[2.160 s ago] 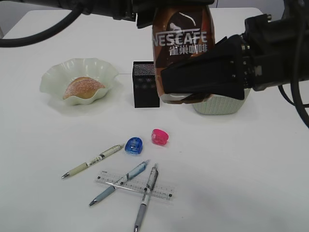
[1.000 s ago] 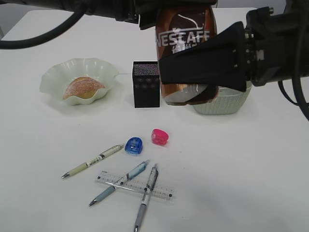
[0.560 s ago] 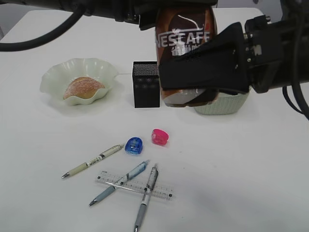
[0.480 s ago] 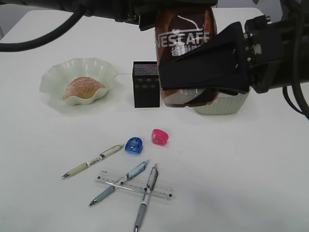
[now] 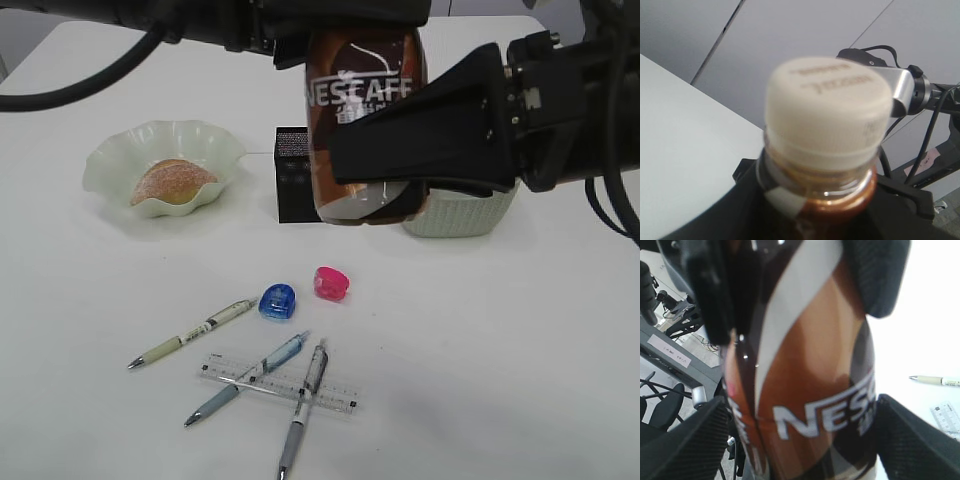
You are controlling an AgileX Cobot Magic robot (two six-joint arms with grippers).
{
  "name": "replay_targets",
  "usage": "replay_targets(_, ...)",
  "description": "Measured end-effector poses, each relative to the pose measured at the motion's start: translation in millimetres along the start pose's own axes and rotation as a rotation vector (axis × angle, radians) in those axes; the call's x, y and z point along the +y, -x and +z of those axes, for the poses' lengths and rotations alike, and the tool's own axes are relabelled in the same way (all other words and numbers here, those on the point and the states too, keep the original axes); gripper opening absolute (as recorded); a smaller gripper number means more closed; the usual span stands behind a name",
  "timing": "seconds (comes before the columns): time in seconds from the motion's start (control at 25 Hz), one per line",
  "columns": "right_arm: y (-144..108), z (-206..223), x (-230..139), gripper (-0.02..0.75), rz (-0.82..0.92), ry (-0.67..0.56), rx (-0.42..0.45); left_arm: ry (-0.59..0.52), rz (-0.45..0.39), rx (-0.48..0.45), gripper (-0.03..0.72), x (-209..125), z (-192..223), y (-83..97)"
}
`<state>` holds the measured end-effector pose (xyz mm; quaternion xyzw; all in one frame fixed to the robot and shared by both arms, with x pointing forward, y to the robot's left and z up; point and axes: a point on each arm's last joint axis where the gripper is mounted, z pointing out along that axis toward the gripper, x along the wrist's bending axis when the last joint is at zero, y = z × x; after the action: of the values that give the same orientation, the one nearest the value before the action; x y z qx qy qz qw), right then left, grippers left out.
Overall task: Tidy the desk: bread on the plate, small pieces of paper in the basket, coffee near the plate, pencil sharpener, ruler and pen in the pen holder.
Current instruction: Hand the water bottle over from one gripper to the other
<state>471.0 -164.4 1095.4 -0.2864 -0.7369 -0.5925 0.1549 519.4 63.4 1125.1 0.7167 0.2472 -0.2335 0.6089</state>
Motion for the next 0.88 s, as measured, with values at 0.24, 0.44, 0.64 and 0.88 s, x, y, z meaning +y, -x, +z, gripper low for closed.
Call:
replay_targets(0.24, -0.1, 0.0, 0.3, 0.659, 0.001, 0.003, 0.001, -0.007, -0.022, 0.003, 0.31, 0.9, -8.4, -4.0)
replay_targets(0.44, -0.1, 0.0, 0.3, 0.657, 0.003, 0.003, 0.001, -0.011, -0.035, 0.012, 0.31, 2.5, -21.0, -10.1)
replay_targets(0.64, 0.1, 0.0, -0.1, 0.651, 0.003, -0.002, -0.001, -0.025, -0.031, 0.048, 0.31, 2.3, -30.7, -17.0)
replay_targets(0.88, 1.1, 0.0, -3.4, 0.62, -0.013, -0.038, -0.012, -0.051, -0.047, 0.146, 0.31, 1.7, -54.1, -33.4)
